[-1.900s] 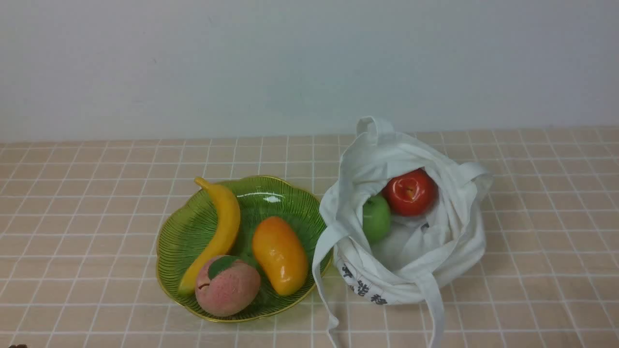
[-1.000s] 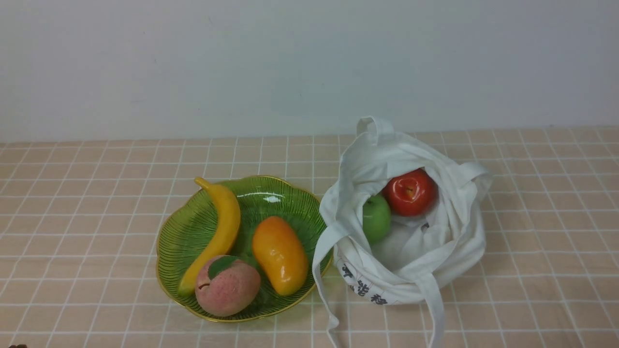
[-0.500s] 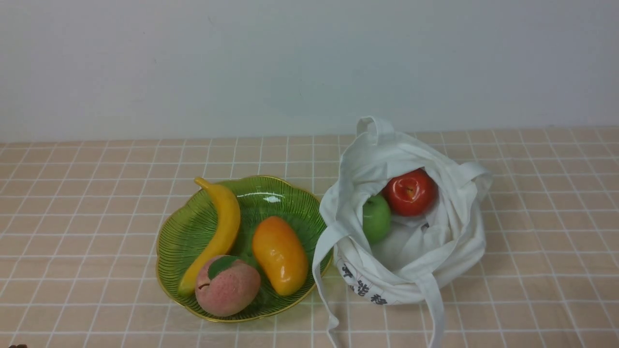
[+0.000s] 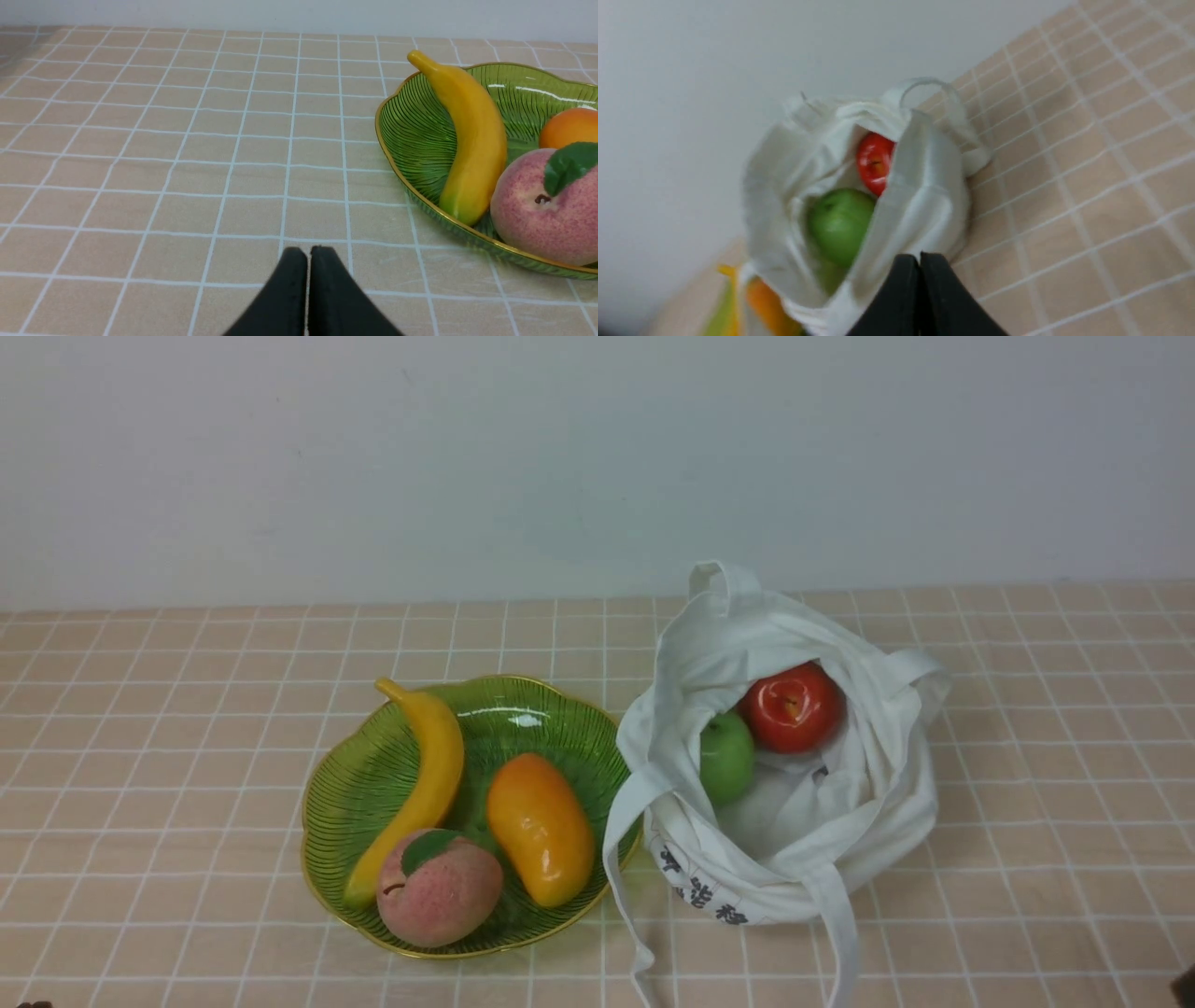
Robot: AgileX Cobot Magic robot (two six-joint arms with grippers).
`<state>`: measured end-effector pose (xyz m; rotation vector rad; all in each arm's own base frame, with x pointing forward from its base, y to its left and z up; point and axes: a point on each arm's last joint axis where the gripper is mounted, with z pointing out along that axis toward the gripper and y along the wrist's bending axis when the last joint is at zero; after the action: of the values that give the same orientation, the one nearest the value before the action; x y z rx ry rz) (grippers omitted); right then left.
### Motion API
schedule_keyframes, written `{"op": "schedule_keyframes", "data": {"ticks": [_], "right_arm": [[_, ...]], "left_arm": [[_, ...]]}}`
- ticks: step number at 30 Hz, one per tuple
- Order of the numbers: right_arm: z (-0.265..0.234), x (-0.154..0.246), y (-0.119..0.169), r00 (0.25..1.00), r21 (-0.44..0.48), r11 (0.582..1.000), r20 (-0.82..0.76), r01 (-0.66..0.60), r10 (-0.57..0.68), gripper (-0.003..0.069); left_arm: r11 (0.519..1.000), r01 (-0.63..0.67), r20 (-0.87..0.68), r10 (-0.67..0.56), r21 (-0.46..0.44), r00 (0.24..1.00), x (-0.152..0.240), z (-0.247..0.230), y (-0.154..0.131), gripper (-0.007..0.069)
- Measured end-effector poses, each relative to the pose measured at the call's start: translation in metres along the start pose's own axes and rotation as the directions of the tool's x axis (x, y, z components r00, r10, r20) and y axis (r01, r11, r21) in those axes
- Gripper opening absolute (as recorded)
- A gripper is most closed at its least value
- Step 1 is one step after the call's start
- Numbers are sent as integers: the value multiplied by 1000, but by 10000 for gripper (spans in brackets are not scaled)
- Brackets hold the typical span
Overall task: Take the fruit out of the bag on the brown coffee tablecloth and place them on the plate.
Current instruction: 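Reach into the cloth bag and grasp a fruit inside it with the right gripper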
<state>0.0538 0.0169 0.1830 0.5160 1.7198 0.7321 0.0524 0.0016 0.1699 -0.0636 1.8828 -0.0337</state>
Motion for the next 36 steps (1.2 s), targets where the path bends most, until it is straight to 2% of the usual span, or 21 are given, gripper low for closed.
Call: {"op": "schedule_keyframes", "data": {"ticks": [1,2,3,5,9,12,13,14,16,17,19,21,23,24,25,27,29,30,32,34,36], "right_arm": [[0,0,3,994,-26,993,0,-113,113,-15],[0,0,3,994,-26,993,0,-113,113,-15],[0,-2,4,981,-47,980,7,-193,193,-15],[0,-4,6,966,-70,964,30,-255,258,-15],[-1,-7,7,973,-84,972,54,-219,224,-15],[-9,-26,27,988,-141,986,118,-84,101,-15],[-16,-40,42,985,-163,987,168,2,26,-15],[-17,-42,44,985,-165,986,172,6,23,-15],[-20,-67,67,970,-142,976,206,162,-131,-15],[-18,-72,73,966,-129,973,199,191,-163,-15],[-5,-85,86,952,-78,951,103,298,-290,-14],[20,-93,94,920,-31,925,-98,378,-379,-13],[49,-95,93,858,1,903,-312,429,-408,-11],[57,-96,93,842,5,899,-352,438,-408,-11],[73,-93,88,786,9,888,-470,459,-402,-11],[102,-91,88,683,-32,870,-606,492,-408,-10],[128,-82,88,585,-98,858,-692,504,-423,-6],[143,-73,92,516,-159,847,-731,507,-447,-3],[163,-61,95,444,-210,834,-767,509,-464,4],[185,-47,106,365,-279,805,-780,524,-508,19],[203,-38,112,324,-308,782,-782,542,-533,32]], "left_arm": [[1000,0,0,0,0,1000,0,0,0,-8],[1000,0,0,0,0,1000,0,0,0,-8],[1000,0,0,0,0,1000,0,0,0,-8],[1000,0,0,0,0,1000,0,0,0,-8],[1000,0,0,0,0,1000,0,0,0,-8],[1000,0,0,0,0,1000,0,0,0,-8],[1000,0,0,0,0,1000,0,0,0,-8],[1000,0,0,0,0,1000,0,0,0,-8],[1000,0,0,0,0,1000,0,0,0,-8],[1000,0,0,0,0,1000,0,0,0,-8],[1000,0,0,0,0,1000,0,0,0,-8],[1000,0,0,0,0,1000,0,0,0,-8],[1000,0,0,0,0,1000,0,0,0,-8],[1000,0,0,0,0,1000,0,0,0,-8],[1000,0,0,0,0,1000,0,0,0,-8],[1000,0,0,0,0,1000,0,0,0,-8],[1000,0,0,0,0,1000,0,0,0,-8],[1000,0,0,0,0,1000,0,0,0,-8],[1000,-1,0,1,0,1000,0,0,0,-8],[1000,-1,0,1,0,1000,0,0,0,-8],[1000,-1,0,1,0,1000,0,0,0,-8]]}}
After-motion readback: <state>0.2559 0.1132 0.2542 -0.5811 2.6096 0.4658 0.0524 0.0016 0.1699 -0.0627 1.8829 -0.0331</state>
